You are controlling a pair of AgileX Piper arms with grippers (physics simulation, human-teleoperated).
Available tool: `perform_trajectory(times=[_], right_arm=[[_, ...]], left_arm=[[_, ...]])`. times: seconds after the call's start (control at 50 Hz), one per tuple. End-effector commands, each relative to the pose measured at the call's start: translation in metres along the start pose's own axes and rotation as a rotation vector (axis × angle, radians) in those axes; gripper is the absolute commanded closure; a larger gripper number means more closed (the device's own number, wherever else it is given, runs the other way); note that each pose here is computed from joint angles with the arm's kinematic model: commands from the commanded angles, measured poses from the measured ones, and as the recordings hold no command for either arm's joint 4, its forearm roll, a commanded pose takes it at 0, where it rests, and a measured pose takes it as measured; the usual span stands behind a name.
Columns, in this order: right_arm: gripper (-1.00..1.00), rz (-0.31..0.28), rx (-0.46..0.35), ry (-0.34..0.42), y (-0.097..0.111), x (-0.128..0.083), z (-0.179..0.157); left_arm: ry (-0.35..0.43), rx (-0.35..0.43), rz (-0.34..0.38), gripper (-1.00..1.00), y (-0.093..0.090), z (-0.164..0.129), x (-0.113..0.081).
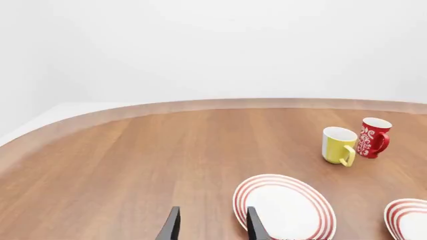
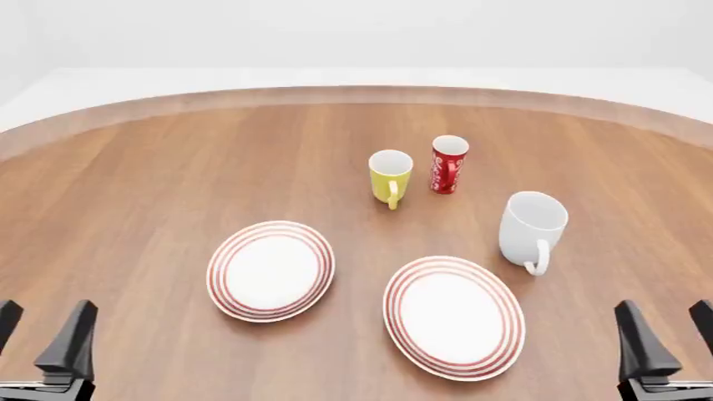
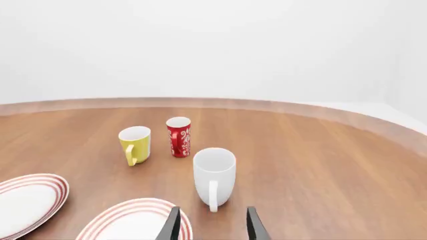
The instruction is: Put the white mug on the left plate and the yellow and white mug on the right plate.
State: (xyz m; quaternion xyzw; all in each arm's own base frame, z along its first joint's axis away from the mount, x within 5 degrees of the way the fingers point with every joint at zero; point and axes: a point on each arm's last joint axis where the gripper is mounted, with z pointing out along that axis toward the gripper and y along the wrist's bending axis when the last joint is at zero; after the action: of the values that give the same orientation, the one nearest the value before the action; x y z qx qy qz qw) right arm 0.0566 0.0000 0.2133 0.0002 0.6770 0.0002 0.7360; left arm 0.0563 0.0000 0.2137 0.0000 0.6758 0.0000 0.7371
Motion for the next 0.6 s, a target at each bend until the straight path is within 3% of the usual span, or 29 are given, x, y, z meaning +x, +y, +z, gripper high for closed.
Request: perform_trajectory(times=[0.02, 0.6], right_arm=[[-1.0, -0.002, 0.002, 0.008, 0.0, 0.0, 0.002], [-1.0, -0.074, -0.054, 0.041, 0.004, -0.01, 0.027]], left_arm=[[0.001, 0.0, 0.0, -1.0, 0.0, 0.0, -0.001], [0.001, 0.0, 0.0, -1.0, 0.0, 0.0, -0.001]])
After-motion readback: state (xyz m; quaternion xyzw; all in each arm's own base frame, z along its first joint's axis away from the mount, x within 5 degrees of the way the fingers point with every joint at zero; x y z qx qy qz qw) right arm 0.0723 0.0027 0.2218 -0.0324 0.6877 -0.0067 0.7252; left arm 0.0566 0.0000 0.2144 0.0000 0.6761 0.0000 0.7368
